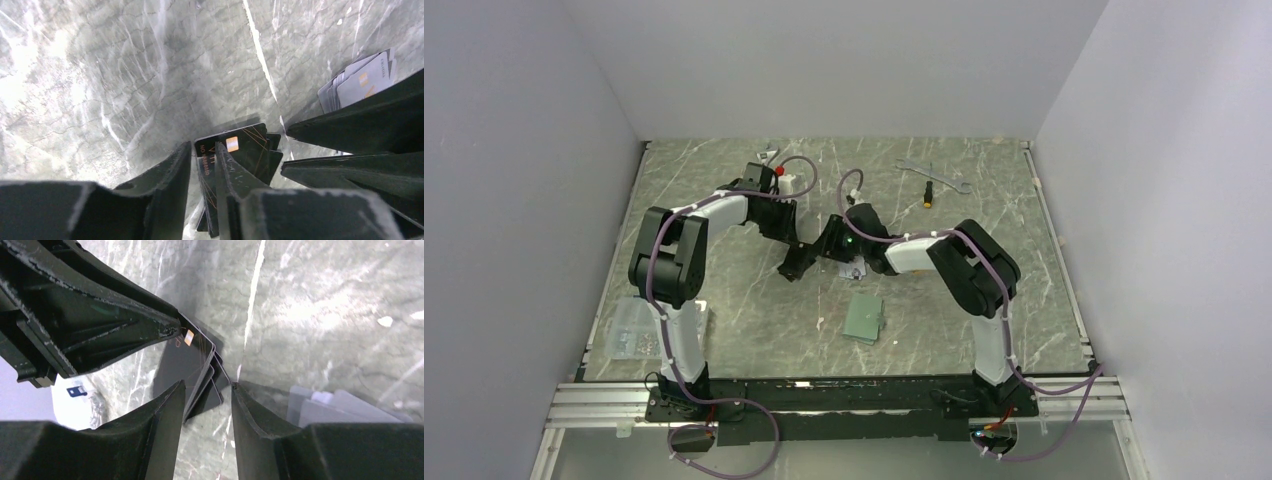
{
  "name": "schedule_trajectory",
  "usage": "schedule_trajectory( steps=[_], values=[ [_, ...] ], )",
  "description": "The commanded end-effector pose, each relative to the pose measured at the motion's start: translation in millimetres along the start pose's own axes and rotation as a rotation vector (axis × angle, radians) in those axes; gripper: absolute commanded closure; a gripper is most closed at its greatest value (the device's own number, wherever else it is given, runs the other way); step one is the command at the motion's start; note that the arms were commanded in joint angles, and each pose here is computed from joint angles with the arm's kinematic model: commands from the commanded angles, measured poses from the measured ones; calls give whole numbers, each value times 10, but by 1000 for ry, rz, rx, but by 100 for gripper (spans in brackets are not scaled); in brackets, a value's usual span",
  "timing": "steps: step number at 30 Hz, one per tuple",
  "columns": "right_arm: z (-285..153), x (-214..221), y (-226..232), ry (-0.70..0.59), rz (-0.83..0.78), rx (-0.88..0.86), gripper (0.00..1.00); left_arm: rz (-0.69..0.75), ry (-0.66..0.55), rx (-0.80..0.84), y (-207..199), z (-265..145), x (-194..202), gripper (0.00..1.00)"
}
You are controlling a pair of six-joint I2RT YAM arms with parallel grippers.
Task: Put the credit cards into the card holder
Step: Pick up the credit card from the center of the board.
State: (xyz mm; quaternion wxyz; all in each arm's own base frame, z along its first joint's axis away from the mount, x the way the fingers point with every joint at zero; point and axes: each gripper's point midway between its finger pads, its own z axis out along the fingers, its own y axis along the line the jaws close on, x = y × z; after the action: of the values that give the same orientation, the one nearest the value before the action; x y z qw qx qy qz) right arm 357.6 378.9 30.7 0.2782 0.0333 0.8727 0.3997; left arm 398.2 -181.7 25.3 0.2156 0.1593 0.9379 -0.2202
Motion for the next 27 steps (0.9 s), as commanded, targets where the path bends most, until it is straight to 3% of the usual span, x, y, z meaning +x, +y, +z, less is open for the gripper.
schedule_trajectory(
  steps=[1,5,14,21,27],
  values=[
    [-164,45,-128,-9,-28,73,58,-32,147,-33,70,71,407,74],
    [-227,2,-60,-29,-46,55,57,-45,135,0,38,39,377,85],
    [-234,148,151,-15,-136,55,43,-125,45,151,-90,-285,132,83],
    [-279,128,183,-36,-170,102,36,-108,20,162,-151,-453,189,53],
    [-248,330,223,8,-115,62,43,-179,72,149,-98,-300,440,47]
  ],
)
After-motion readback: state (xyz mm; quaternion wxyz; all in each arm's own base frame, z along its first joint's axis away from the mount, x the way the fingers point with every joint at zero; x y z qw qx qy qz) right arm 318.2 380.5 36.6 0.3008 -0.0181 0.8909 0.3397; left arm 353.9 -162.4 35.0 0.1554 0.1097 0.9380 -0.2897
